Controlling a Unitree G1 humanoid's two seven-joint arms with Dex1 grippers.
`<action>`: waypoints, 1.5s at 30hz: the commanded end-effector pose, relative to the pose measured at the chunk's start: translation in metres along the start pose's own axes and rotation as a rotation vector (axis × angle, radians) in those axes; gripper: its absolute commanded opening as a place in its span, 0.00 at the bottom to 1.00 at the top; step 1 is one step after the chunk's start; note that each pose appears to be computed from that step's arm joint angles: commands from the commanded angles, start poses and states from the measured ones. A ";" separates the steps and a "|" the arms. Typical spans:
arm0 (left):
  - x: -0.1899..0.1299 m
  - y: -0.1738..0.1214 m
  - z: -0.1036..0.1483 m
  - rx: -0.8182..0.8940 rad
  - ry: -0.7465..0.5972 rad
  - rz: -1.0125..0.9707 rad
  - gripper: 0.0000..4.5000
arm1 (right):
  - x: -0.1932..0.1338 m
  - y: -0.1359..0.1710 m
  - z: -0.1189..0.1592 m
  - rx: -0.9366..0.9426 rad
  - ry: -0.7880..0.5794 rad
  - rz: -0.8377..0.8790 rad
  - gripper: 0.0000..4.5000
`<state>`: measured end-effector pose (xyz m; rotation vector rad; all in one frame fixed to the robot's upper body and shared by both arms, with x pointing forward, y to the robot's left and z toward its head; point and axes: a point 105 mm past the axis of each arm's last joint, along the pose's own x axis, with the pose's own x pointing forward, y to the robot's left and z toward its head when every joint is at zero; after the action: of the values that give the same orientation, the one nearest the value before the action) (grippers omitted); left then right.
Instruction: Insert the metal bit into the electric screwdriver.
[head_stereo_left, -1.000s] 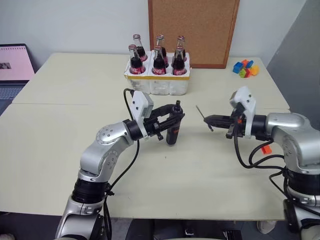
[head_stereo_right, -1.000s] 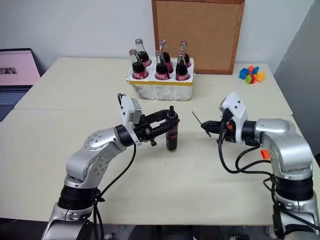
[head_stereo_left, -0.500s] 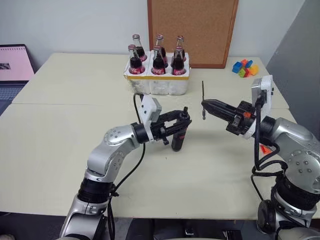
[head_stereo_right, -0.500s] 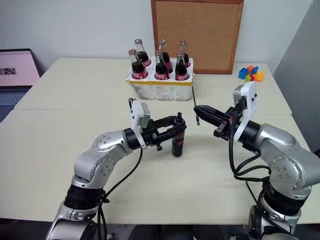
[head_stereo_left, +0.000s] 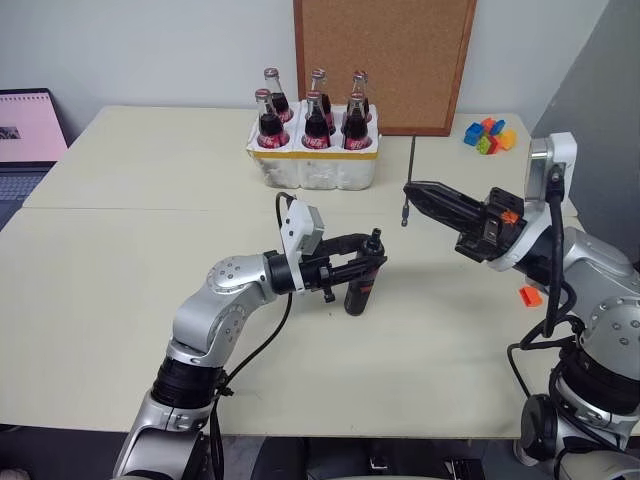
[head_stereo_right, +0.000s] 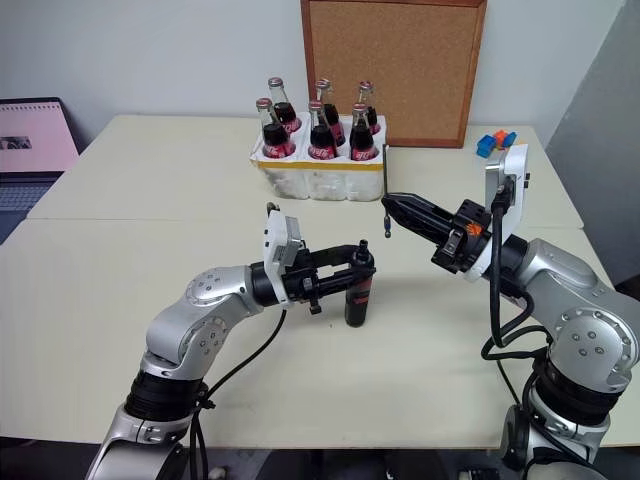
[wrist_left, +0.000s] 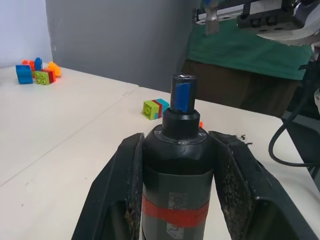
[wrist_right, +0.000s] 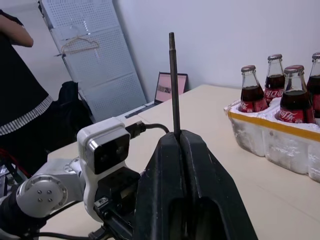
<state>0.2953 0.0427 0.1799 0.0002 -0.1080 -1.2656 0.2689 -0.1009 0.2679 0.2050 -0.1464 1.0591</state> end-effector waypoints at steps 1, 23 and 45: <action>0.002 0.002 0.009 0.051 -0.049 0.036 0.36 | 0.003 0.008 0.012 -0.039 -0.049 0.026 0.00; 0.022 0.023 0.009 0.126 -0.163 0.480 0.36 | 0.063 -0.013 0.008 -0.344 -0.203 -0.284 0.00; 0.027 0.028 0.011 0.161 -0.186 0.601 0.36 | 0.064 -0.005 -0.003 -0.301 -0.281 -0.421 0.00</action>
<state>0.3331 0.0285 0.1828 -0.0093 -0.2846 -0.6532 0.3099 -0.0476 0.2688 0.0984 -0.4407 0.5835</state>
